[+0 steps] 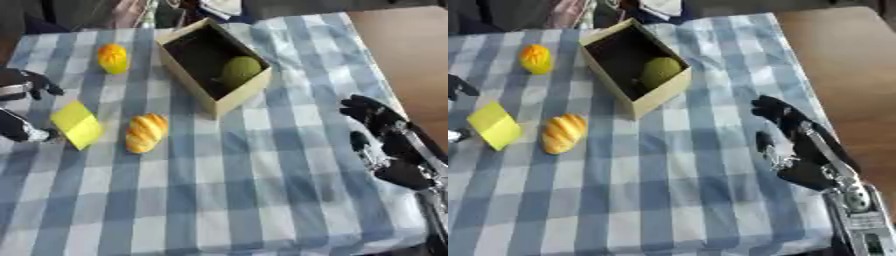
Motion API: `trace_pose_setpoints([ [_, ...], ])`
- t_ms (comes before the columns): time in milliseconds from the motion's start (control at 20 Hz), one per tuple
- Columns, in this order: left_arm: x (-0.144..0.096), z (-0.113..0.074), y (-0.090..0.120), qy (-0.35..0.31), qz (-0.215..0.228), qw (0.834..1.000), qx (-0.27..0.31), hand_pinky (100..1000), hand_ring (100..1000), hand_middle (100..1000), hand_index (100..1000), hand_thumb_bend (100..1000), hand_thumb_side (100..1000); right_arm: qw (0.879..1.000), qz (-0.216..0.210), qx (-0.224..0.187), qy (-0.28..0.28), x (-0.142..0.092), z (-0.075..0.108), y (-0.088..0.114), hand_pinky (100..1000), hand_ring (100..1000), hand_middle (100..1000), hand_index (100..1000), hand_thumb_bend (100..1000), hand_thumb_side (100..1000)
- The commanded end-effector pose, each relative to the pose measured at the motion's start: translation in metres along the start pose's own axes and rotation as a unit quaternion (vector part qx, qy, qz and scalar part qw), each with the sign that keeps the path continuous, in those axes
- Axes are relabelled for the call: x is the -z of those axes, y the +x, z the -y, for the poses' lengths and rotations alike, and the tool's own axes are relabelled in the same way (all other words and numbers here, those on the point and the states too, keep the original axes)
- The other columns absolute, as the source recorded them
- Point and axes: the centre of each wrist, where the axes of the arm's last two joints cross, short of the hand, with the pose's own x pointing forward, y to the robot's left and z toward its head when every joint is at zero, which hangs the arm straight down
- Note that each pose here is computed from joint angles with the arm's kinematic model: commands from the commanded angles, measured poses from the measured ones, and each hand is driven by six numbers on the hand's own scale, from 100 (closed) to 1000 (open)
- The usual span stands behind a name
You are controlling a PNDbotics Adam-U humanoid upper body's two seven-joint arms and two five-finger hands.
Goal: Pick up objects on the table and place them in the box.
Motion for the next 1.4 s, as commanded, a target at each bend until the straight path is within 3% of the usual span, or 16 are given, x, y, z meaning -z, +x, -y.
trace_pose_setpoints([
  [50, -0.003, -0.009, -0.004, 0.003, -0.006, 1.000, 0.013, 811, 794, 838, 922, 408, 453, 1.000, 0.010, -0.007, 0.003, 0.004, 0.004, 0.005, 1000, 909, 890, 955, 100, 369],
  [550, 0.005, -0.005, -0.001, -0.012, -0.008, 1.000, 0.011, 823, 812, 869, 937, 433, 507, 1.000, 0.009, -0.007, 0.003, 0.004, 0.004, 0.005, 1000, 909, 890, 955, 100, 370],
  [1100, 0.013, 0.003, 0.002, -0.002, -0.017, 1.000, 0.006, 812, 803, 892, 951, 414, 494, 1.000, 0.008, -0.007, 0.002, 0.003, 0.004, 0.005, 1000, 909, 890, 955, 100, 370],
  [1400, 0.008, -0.004, 0.005, 0.040, -0.011, 0.999, 0.002, 812, 804, 901, 954, 384, 470, 1.000, 0.008, -0.006, 0.001, 0.003, 0.004, 0.004, 1000, 909, 890, 954, 100, 370],
])
